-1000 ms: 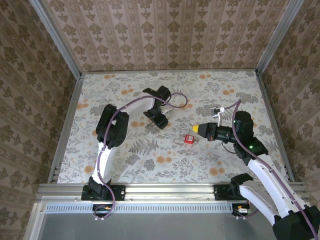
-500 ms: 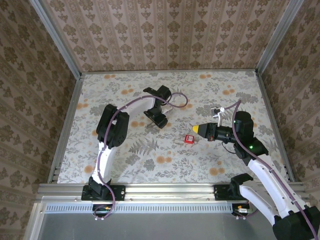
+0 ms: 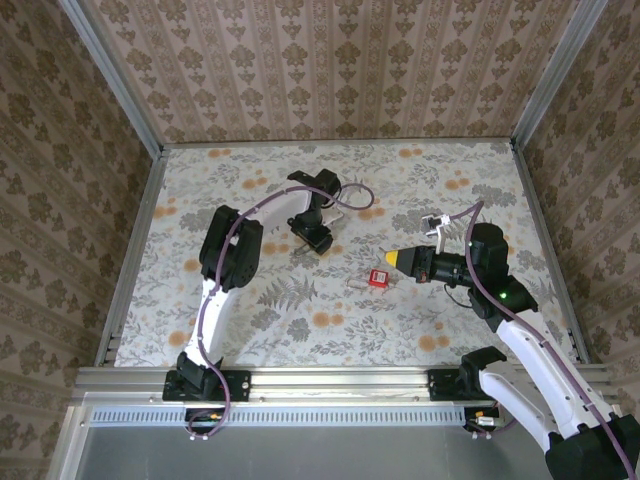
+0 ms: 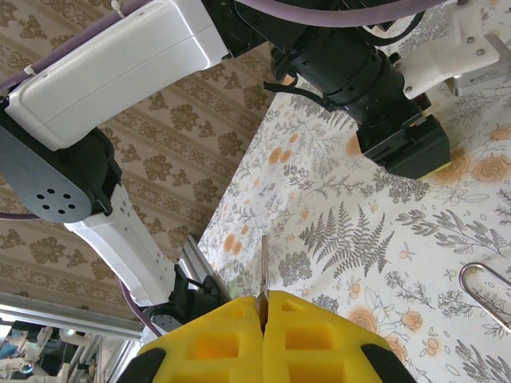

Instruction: Unlock with the key

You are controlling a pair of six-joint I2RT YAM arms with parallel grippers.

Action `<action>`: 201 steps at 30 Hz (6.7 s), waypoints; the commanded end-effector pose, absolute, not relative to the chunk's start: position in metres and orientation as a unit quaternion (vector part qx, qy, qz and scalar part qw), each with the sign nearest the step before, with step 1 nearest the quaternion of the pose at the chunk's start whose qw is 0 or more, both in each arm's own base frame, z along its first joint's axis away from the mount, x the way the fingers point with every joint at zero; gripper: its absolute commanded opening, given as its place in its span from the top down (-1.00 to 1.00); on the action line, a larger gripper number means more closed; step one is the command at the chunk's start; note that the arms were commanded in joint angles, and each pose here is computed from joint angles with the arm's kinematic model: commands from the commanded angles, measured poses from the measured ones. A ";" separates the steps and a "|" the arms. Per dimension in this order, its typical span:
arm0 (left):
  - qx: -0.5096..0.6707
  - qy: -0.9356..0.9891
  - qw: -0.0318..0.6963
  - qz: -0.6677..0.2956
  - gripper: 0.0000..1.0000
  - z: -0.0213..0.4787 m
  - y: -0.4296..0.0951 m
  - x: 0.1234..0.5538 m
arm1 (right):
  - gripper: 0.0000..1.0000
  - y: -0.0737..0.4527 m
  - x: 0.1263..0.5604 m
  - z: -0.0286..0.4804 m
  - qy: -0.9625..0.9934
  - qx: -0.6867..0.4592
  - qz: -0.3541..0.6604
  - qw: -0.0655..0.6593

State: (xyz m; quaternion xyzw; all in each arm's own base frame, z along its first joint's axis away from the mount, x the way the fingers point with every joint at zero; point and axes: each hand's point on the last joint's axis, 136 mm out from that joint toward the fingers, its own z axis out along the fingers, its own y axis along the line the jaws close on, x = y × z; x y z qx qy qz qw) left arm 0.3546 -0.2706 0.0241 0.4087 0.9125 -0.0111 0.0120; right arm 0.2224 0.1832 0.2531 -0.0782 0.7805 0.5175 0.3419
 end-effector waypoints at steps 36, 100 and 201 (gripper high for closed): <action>0.403 0.915 -0.017 -0.018 0.34 0.020 -0.266 0.350 | 0.98 0.182 0.221 0.253 0.779 -0.080 0.513 0.352; 0.621 0.657 0.428 0.003 0.40 0.192 -0.293 0.198 | 0.97 0.240 0.208 0.227 0.813 -0.163 0.500 0.250; 0.658 0.621 0.422 0.050 0.40 0.175 -0.298 0.188 | 0.99 0.278 0.211 0.184 0.833 -0.141 0.521 0.123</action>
